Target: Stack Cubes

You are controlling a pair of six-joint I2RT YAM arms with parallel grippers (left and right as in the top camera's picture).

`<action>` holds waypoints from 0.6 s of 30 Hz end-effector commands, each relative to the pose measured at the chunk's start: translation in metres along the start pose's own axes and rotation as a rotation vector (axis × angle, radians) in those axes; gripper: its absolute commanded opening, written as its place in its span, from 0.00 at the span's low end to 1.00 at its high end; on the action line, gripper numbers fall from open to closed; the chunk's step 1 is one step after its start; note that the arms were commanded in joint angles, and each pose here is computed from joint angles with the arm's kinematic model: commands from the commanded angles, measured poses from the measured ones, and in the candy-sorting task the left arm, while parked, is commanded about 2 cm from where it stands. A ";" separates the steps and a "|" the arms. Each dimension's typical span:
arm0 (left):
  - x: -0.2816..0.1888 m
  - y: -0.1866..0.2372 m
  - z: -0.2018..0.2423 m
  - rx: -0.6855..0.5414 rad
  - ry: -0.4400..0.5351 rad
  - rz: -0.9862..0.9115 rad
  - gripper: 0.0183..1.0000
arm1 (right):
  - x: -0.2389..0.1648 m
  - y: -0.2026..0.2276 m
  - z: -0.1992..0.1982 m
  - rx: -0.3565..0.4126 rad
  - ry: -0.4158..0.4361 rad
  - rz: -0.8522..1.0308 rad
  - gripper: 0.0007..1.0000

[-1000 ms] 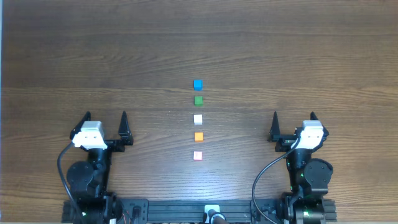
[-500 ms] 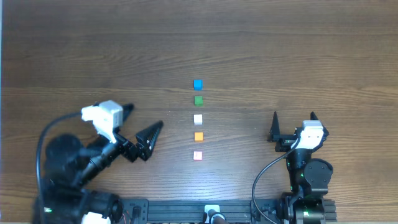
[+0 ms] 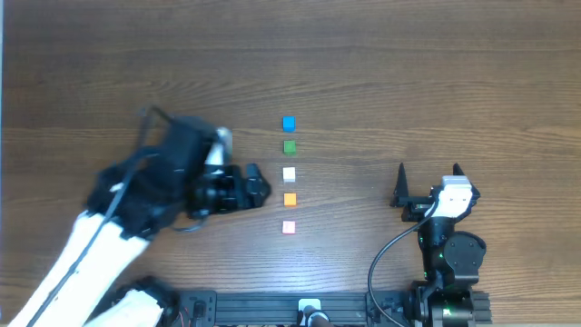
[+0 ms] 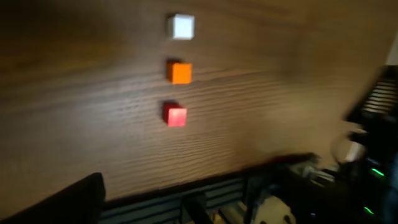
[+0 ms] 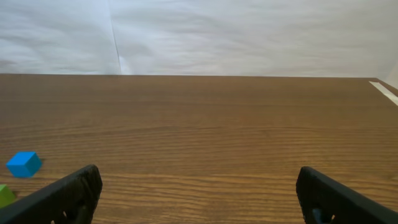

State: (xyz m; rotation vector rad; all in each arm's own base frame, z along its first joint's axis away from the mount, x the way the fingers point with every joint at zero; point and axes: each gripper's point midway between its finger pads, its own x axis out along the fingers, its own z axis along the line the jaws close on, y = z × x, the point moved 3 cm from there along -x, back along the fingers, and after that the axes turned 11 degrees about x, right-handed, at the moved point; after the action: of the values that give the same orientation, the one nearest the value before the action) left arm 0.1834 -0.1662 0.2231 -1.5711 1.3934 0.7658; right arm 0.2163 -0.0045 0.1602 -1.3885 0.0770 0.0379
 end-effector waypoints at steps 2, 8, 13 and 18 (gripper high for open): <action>0.044 0.002 -0.012 -0.052 -0.184 0.003 1.00 | 0.000 0.002 0.001 -0.008 -0.012 0.000 0.99; 0.099 0.016 -0.026 0.033 -0.231 0.047 0.99 | 0.000 0.002 0.001 -0.008 -0.012 0.001 0.99; 0.128 0.038 -0.017 0.029 -0.326 0.100 0.97 | 0.000 0.002 0.001 -0.008 -0.012 0.000 0.99; 0.154 0.054 -0.009 0.038 -0.332 0.131 0.95 | 0.000 0.002 0.001 -0.008 -0.012 0.000 0.99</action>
State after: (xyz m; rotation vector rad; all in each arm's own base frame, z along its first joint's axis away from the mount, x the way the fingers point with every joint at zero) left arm 0.1614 -0.2458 0.0954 -1.2693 1.2962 0.9815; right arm 0.2163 -0.0045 0.1602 -1.3889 0.0770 0.0379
